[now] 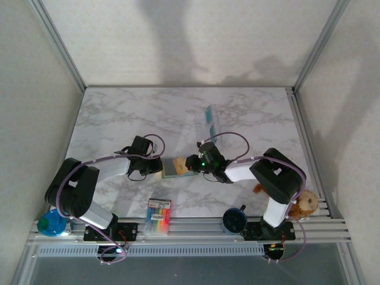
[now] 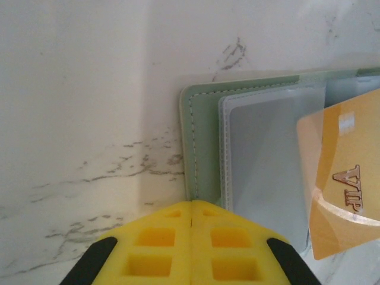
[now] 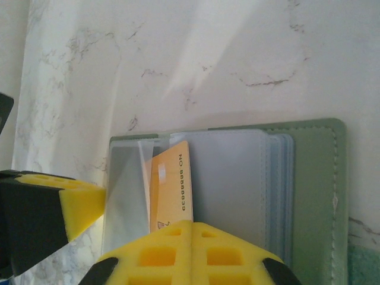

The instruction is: Put the credit cards into the card holder

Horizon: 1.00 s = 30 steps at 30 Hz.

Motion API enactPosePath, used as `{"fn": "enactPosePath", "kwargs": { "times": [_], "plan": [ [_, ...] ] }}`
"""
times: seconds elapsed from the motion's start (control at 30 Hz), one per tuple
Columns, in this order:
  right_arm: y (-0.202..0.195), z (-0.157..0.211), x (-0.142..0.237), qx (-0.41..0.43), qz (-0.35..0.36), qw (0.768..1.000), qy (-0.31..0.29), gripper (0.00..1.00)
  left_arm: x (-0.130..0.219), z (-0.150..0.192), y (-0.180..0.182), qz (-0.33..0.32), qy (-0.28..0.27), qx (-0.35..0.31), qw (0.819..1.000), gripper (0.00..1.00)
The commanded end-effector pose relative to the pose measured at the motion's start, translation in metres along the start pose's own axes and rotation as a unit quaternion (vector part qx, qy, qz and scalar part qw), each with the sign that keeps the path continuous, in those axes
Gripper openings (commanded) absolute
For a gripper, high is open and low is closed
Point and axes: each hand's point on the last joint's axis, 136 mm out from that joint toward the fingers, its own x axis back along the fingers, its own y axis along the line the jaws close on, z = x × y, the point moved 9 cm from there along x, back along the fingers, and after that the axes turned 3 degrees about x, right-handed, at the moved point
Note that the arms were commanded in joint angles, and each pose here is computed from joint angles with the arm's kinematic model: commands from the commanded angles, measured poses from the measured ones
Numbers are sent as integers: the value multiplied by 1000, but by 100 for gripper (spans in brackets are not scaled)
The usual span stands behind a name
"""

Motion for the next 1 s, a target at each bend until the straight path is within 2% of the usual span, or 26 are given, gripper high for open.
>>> {"fn": "enactPosePath", "kwargs": {
  "times": [0.0,0.5,0.83,0.97],
  "plan": [
    [-1,5,3,0,24,999,-22,0,-1,14,7,1,34,14,999,5],
    [11,10,-2,7,34,998,-47,0,-2,16,6,6,38,12,999,6],
    [16,7,6,89,60,994,-32,0,-1,15,8,-5,35,7,999,6],
    [23,4,6,130,39,991,-17,0,-3,15,8,-4,39,8,999,5]
  ]
}}
